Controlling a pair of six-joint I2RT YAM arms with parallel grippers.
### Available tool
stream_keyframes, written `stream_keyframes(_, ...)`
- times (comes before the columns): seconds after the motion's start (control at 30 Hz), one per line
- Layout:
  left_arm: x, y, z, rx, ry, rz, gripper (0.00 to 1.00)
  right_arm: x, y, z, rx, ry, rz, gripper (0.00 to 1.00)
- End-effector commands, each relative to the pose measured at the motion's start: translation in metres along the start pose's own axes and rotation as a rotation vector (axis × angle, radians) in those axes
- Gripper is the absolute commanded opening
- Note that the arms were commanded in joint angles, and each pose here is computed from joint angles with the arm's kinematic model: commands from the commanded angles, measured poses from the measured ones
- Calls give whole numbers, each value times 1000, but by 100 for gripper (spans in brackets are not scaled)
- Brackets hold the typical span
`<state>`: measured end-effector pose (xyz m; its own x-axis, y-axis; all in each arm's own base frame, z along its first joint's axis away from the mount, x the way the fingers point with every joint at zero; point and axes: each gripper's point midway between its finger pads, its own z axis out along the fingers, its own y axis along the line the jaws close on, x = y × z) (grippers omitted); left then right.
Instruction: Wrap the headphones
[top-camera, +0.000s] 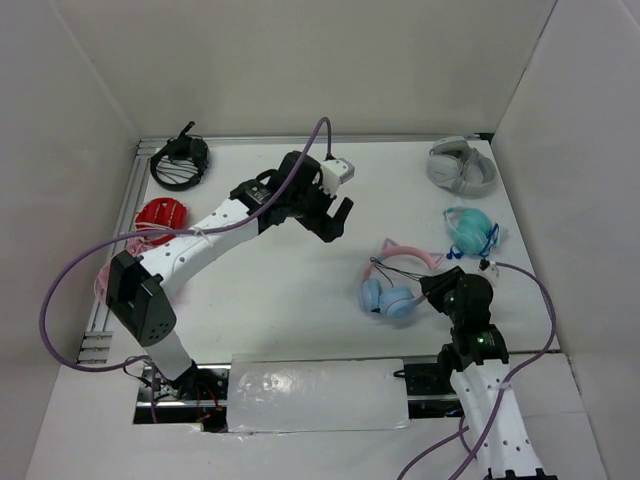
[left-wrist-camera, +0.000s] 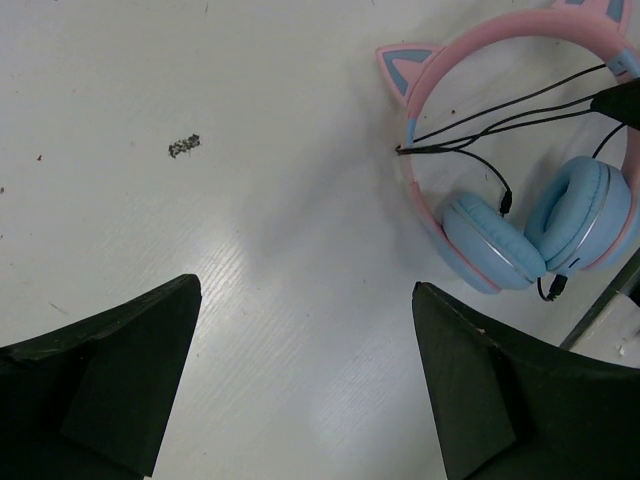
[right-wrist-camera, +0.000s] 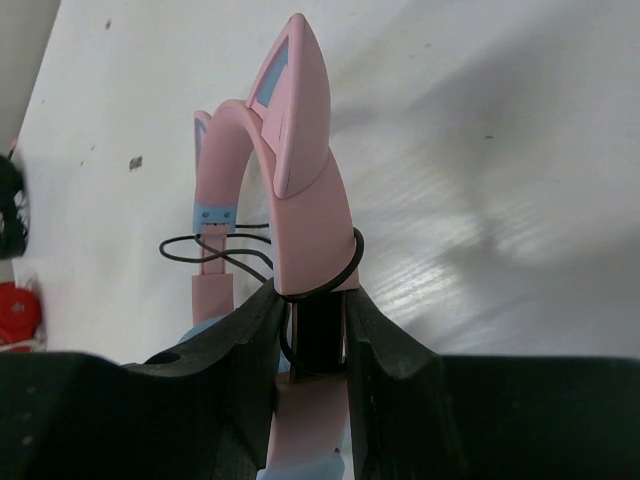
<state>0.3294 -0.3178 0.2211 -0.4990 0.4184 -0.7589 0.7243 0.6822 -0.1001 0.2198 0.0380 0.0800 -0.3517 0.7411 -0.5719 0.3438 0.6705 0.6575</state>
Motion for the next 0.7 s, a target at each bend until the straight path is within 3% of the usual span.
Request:
stream_keyframes(0.0,-12,-4,4,21,-40,-30,99,-28,-6,-9,105,-110,89,0)
stream_keyframes(0.2,-9,1,7,17,-48,-25,99,-68,-39,-32,319,-351,256,0)
stream_keyframes(0.47,-8,7,11,1,-45,-20,99,-83,-57,-41,439,-452,304,0)
stream_keyframes(0.67,-5,13,15,2,-43,-24,99,-114,-63,-88,505,-624,321,0)
